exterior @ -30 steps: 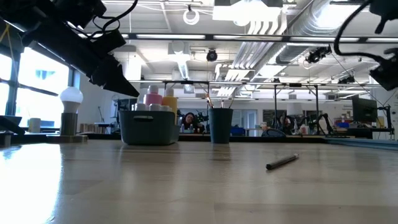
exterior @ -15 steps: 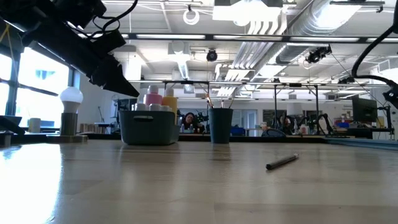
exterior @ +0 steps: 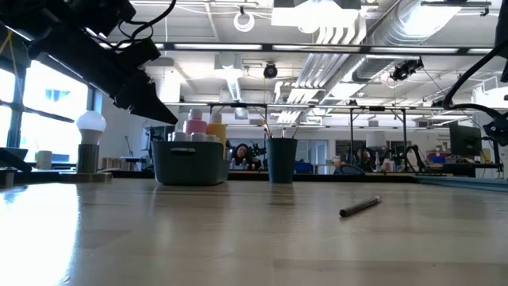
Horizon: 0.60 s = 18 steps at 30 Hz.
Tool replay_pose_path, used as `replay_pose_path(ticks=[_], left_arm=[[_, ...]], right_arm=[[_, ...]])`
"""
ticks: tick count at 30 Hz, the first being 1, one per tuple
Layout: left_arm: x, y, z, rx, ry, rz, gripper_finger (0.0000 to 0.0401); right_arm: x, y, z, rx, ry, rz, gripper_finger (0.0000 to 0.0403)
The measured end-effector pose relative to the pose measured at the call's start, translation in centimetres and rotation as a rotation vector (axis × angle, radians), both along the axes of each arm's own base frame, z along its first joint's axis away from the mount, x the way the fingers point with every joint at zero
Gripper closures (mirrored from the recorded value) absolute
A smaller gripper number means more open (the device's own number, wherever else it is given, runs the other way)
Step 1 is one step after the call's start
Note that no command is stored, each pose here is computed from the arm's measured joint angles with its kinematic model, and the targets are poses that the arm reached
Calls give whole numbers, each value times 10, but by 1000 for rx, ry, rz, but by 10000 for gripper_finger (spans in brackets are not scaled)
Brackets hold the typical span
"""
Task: Pick & Place Paint Supplies
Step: Put the silver paint brush into the green cup
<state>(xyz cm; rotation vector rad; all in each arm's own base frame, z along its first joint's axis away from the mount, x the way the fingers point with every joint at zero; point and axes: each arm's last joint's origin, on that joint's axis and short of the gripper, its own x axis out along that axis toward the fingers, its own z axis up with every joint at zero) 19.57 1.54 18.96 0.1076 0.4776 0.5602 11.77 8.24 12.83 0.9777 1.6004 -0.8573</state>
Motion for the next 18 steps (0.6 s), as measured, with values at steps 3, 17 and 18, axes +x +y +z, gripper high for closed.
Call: replay_pose_path(ticks=[3,17,18], left_arm=[[0,0,0,0,0,0,178],[0,0,0,1,-1,3,178],[0,0,0,1,-1,3,178]], right_arm=[[2,0,-2,-40,-29,18,401],[8,-6,4,-295,-174,107,401],[9,-8,5,-343,-203,118,401]])
